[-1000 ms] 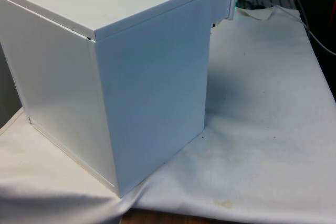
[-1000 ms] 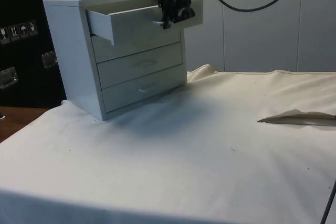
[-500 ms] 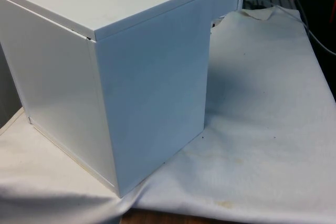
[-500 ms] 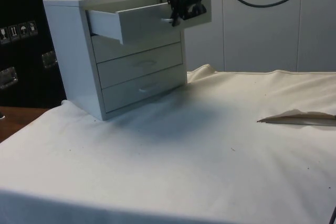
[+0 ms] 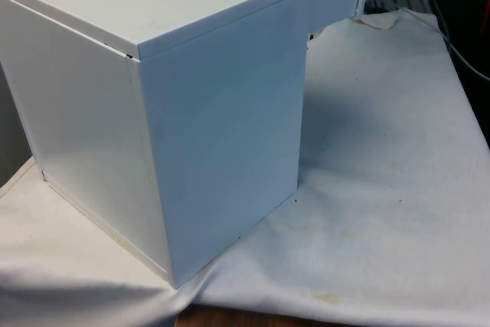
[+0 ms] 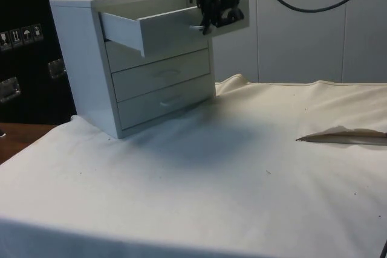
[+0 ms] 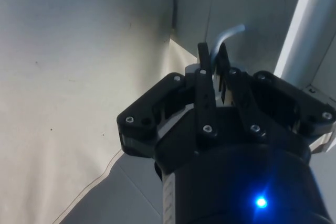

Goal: Open the drawer, then close it.

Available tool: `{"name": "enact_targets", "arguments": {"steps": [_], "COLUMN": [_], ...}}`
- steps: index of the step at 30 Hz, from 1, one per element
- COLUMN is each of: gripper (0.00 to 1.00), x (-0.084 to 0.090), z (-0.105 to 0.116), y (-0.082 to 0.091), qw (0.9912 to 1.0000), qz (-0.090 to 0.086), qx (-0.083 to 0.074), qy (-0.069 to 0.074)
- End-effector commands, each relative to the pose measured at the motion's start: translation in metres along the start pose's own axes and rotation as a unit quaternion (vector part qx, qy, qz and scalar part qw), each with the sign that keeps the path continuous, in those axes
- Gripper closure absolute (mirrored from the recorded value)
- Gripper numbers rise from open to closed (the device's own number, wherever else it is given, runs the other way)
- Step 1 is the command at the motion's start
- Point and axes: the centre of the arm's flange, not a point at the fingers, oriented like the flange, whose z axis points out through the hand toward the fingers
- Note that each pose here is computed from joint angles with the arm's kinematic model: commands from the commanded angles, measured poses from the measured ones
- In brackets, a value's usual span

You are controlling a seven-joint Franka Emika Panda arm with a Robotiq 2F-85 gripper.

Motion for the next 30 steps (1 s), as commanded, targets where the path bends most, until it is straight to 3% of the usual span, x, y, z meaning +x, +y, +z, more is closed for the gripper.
{"name": "enact_targets", "arguments": {"steps": [1, 27, 30], "gripper": [0.98, 0.98, 0.89], "x": [0.0000, 0.0028, 0.0032], "z": [0.0000, -0.0002, -0.0004], "y": [0.0000, -0.0034, -0.0036], "qw": [1.00000, 0.99997, 0.99997], "qz": [0.000, 0.008, 0.008], "qx": [0.000, 0.001, 0.000], "qy": [0.000, 0.000, 0.000]}}
